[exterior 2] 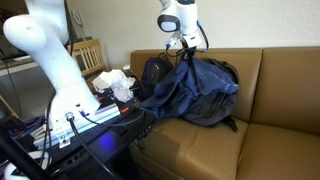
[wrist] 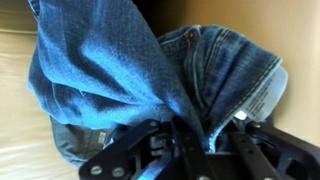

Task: Put the blue jeans on the armrest of the sofa

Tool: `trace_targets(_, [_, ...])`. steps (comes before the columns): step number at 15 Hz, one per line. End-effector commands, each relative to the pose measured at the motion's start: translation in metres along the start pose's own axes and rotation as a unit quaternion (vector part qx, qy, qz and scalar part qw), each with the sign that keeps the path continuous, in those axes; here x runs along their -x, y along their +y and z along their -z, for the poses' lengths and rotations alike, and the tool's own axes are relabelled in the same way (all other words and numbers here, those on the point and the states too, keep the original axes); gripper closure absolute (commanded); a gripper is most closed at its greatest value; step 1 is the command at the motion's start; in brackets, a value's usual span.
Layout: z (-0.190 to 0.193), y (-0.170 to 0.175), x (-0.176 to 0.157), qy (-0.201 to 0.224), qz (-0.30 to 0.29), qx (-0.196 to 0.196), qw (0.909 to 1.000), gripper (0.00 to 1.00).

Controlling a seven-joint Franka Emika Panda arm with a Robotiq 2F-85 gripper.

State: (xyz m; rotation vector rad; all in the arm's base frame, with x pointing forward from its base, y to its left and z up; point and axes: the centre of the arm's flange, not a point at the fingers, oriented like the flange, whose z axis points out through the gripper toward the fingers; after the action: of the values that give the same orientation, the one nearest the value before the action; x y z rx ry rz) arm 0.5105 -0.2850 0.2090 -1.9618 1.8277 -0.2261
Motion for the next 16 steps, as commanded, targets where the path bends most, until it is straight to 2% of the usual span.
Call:
trace_targets(1, [0.041, -0.005, 0.086, -0.007, 0.1, -0.014, 0.9949, 0.95])
trace_targets(3, [0.047, -0.007, 0.133, -0.028, 0.157, -0.019, 0.9871, 0.95])
trace_targets(6, [0.051, -0.005, 0.208, -0.059, 0.241, -0.019, 0.9685, 0.95])
trace_targets(7, [0.027, -0.017, 0.164, -0.048, 0.2, -0.004, 0.9786, 0.79])
trace_targets(9, [0.032, -0.014, 0.199, -0.059, 0.231, -0.004, 0.9712, 0.79])
trace_targets(11, [0.036, -0.012, 0.206, -0.059, 0.237, -0.003, 0.9696, 0.79])
trace_targets(12, [0.027, -0.011, 0.203, -0.076, 0.229, 0.01, 0.9705, 0.95])
trace_targets(14, [0.006, -0.012, 0.273, -0.123, 0.293, 0.031, 0.9479, 0.95])
trace_targets(16, [0.004, -0.008, 0.321, -0.131, 0.344, 0.045, 0.9286, 0.95])
